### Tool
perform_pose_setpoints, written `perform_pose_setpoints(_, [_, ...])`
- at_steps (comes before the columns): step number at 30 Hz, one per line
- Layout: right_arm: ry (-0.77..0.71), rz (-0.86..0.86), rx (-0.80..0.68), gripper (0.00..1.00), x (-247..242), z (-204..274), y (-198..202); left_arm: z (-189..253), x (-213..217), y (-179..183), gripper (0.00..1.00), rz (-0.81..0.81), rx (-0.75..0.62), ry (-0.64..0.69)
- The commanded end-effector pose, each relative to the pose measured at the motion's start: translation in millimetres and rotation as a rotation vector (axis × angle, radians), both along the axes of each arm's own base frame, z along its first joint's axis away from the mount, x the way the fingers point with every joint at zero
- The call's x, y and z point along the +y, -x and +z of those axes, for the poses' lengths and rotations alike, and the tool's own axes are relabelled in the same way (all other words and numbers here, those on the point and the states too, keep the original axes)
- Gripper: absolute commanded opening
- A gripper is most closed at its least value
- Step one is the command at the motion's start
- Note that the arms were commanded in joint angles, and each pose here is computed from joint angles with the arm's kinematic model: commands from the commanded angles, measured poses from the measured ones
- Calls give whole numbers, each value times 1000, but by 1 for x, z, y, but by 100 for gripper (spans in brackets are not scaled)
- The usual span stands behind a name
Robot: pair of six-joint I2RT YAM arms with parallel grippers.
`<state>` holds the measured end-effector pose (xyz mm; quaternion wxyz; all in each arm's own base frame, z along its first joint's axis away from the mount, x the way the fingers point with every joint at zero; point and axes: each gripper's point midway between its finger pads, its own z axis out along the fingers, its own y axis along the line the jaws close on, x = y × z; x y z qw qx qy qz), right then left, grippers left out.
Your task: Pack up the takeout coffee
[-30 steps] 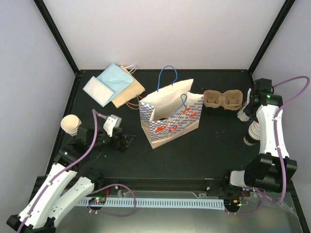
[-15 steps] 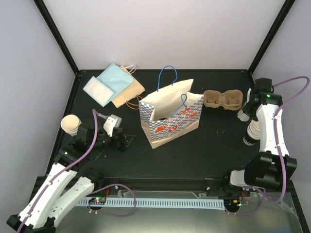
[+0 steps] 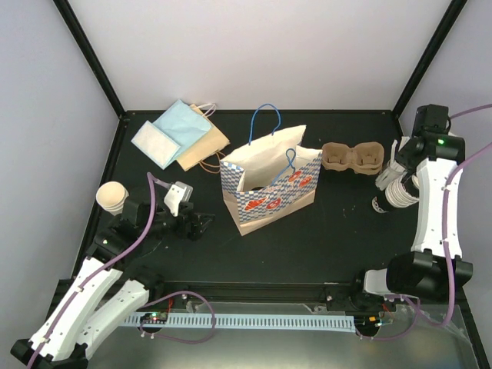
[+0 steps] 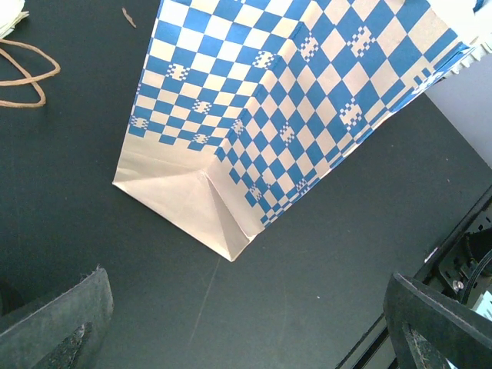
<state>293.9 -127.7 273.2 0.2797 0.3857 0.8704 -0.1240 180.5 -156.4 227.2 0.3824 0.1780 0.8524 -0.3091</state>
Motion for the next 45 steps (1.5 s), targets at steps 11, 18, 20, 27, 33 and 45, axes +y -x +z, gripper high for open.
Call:
perform_pose_setpoints(11, [-3,61,-78,1,10,62,11,5,0,-4,99,10,-19,11])
perform_pose_setpoints(18, [-88,289,-258,1,55,109,2,5,0,-5,99,11,-21,11])
perform_pose_setpoints(20, [-85,378,-276,1,80,118,-1,4,0,-5,99,13,-19,9])
perform_pose_setpoints(27, [-56,640,-254,1,160,122,8,2,-2,-5,99,1,-7,8])
perform_pose_setpoints(33, [-101,850,-186,1,218,91,36,0,-1,-7,99,10,2,1])
perform_pose_setpoints(45, [-287,1180,-119,1,315,-15,94,-7,11,-17,99,101,19,-43])
